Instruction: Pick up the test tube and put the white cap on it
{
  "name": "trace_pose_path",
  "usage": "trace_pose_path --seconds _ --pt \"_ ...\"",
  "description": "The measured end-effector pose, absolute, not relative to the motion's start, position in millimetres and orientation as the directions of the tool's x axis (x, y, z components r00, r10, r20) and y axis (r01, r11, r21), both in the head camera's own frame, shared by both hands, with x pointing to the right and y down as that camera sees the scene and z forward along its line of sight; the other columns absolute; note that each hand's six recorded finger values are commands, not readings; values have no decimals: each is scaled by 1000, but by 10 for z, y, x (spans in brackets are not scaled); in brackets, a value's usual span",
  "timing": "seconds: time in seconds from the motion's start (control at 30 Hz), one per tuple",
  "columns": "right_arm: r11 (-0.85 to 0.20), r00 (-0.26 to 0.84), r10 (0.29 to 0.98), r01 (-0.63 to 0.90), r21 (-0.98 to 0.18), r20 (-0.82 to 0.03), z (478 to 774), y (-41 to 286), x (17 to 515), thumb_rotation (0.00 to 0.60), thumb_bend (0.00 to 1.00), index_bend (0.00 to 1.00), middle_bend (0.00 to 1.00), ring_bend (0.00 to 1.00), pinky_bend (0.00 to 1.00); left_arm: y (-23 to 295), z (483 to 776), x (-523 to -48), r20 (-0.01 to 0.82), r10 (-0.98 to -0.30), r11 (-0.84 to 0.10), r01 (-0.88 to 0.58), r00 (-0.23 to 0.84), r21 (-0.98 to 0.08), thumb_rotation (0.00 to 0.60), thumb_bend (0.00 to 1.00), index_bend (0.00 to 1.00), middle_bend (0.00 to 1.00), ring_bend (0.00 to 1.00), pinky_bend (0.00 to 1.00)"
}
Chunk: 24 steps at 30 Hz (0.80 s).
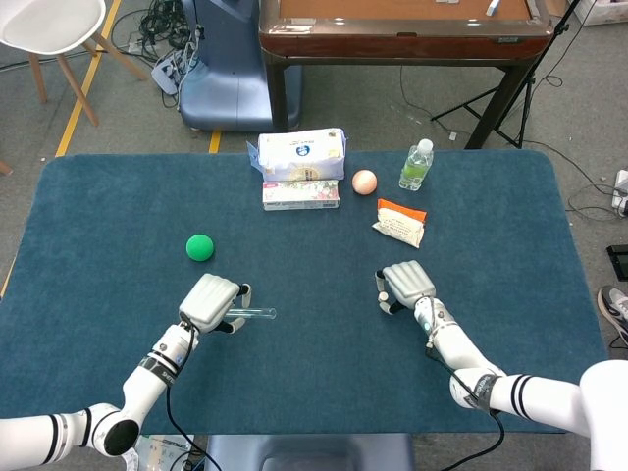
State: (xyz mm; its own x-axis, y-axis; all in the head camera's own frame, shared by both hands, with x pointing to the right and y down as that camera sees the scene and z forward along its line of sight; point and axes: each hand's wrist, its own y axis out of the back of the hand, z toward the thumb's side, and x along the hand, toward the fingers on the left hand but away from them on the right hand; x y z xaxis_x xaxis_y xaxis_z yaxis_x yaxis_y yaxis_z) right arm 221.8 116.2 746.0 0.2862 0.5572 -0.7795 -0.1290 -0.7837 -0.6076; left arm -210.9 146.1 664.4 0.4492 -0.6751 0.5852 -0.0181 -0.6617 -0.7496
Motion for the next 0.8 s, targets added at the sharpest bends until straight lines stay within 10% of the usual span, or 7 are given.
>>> trace_pose_path --seconds 0.8 --pt "-783 274 554 -147 -604 -786 7470 1148 2229 600 287 502 1000 1000 1000 1465 6678 -2112 591 -671 -667 -18 448 -745 600 278 636 1000 1000 1000"
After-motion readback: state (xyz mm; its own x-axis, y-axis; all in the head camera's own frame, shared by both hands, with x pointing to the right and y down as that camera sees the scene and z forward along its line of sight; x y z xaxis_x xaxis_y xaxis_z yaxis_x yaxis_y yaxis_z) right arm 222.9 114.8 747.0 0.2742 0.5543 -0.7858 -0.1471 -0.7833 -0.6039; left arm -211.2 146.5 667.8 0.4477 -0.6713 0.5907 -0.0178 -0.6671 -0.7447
